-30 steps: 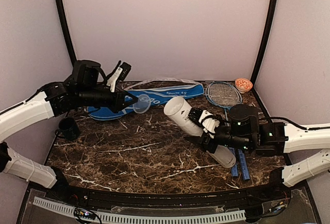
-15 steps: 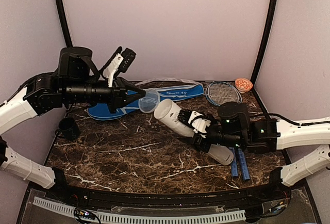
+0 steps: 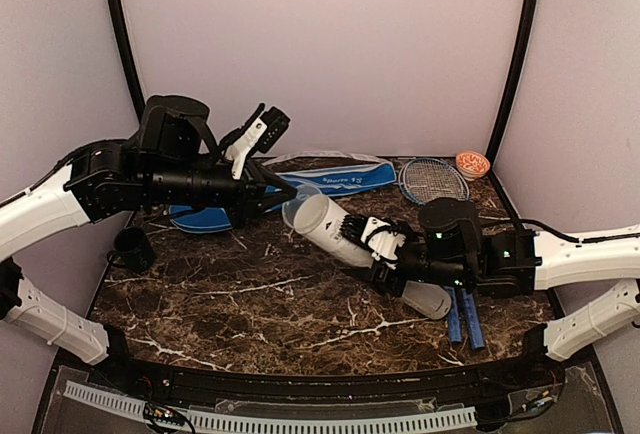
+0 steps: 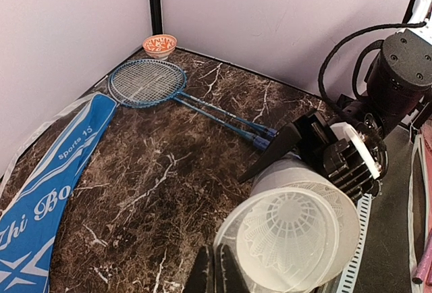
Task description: Pack up the badminton gear
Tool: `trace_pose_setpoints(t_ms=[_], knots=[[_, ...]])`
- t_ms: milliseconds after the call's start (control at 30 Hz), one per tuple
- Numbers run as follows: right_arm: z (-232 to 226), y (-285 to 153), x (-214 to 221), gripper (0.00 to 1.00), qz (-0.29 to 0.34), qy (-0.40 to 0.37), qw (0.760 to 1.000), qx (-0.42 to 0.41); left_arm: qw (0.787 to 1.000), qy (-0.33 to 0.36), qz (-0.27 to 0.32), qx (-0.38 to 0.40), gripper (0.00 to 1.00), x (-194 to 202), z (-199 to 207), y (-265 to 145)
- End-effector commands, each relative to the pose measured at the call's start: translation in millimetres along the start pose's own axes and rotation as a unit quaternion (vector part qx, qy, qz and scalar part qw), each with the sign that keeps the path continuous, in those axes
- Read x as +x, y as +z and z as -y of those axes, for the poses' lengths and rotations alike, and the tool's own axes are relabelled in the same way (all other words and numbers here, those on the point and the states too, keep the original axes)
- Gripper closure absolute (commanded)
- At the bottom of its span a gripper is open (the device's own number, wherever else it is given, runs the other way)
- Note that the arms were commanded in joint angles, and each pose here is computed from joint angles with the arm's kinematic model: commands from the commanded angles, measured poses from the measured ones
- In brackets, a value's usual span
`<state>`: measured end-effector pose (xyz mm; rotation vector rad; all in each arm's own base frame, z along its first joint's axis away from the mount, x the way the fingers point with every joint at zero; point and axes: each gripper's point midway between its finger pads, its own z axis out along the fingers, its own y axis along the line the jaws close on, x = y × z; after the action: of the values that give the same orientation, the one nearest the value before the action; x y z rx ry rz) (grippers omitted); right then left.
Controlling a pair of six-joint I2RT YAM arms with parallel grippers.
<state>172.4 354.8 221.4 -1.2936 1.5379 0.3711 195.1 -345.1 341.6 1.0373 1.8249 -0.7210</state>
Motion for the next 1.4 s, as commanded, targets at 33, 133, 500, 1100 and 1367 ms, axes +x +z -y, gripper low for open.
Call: trace_pose_setpoints(t_ms=[33,133,500,1100,1367], knots=[[4,-2,-29,0.45,0.042,0.004,0.999,0.006,1.0,0.007,0.015,0.01,1.0,-13,5,-4],[5,-3,-30,0.45,0.045,0.003,0.999,0.007,1.0,0.007,0.012,0.023,1.0,-10,10,-1],[6,-5,-30,0.45,0.048,0.003,0.999,0.01,0.999,0.004,0.001,0.051,1.0,-3,19,7],[8,-6,-30,0.46,0.052,0.008,0.998,0.015,0.998,0.029,-0.033,0.041,1.0,12,28,25],[9,-8,-29,0.46,0.054,0.011,0.998,0.019,0.998,0.039,-0.046,-0.002,1.0,15,15,25]])
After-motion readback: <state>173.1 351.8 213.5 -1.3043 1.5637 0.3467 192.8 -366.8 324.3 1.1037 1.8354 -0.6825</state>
